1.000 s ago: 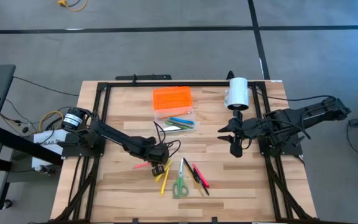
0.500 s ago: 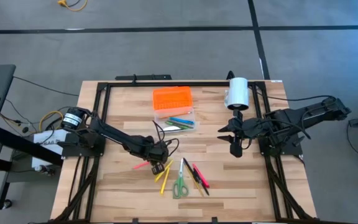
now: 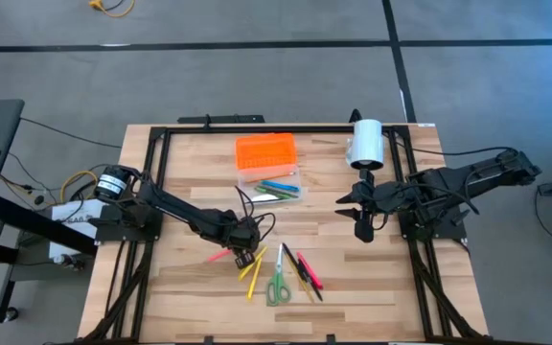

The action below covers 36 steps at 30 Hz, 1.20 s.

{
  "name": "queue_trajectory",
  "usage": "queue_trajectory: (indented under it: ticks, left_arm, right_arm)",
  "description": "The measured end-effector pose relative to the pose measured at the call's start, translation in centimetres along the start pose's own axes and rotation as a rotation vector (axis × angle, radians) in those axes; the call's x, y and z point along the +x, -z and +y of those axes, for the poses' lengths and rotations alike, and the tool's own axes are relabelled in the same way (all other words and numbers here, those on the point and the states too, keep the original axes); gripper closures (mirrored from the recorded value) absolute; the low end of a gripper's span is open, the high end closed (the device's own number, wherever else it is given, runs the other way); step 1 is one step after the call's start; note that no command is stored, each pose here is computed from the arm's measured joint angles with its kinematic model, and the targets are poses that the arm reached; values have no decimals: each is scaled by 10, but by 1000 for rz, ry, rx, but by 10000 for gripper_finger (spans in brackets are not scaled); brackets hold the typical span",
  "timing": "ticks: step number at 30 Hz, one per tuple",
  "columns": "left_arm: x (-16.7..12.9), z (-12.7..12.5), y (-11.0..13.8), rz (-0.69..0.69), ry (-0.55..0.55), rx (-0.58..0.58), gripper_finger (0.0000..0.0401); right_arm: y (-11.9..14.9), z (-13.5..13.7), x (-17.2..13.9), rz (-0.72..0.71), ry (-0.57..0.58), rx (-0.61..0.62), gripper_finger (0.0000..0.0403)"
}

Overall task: Pick & place school supplies into a supply box
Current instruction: Put the pink pencil into the supply box

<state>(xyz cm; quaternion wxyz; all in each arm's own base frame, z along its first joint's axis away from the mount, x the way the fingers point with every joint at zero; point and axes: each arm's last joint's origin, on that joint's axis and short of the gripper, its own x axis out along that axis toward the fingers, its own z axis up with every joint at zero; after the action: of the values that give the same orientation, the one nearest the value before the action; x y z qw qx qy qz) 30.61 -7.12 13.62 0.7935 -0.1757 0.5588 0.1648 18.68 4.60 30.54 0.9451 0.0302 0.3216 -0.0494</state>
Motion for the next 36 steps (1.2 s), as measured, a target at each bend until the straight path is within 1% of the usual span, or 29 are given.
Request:
queue_trajectory:
  ticks: [10, 19, 24, 30, 36]
  left_arm:
    - [-2, -4, -2, -8, 6, -4, 396]
    - [-16, -16, -23, -101, 31, 28, 397]
    - [-24, -16, -33, -113, 12, 49, 398]
    - [-30, -12, -47, -142, 5, 72, 398]
    - [-36, 7, -74, -190, -26, 108, 398]
  right_arm:
    - [0, 0, 0, 0, 0, 0, 285]
    - [0, 0, 0, 0, 0, 0, 285]
    - [0, 0, 0, 0, 0, 0, 285]
    - [0, 0, 0, 1, -3, 1, 285]
    - [0, 0, 0, 1, -4, 10, 285]
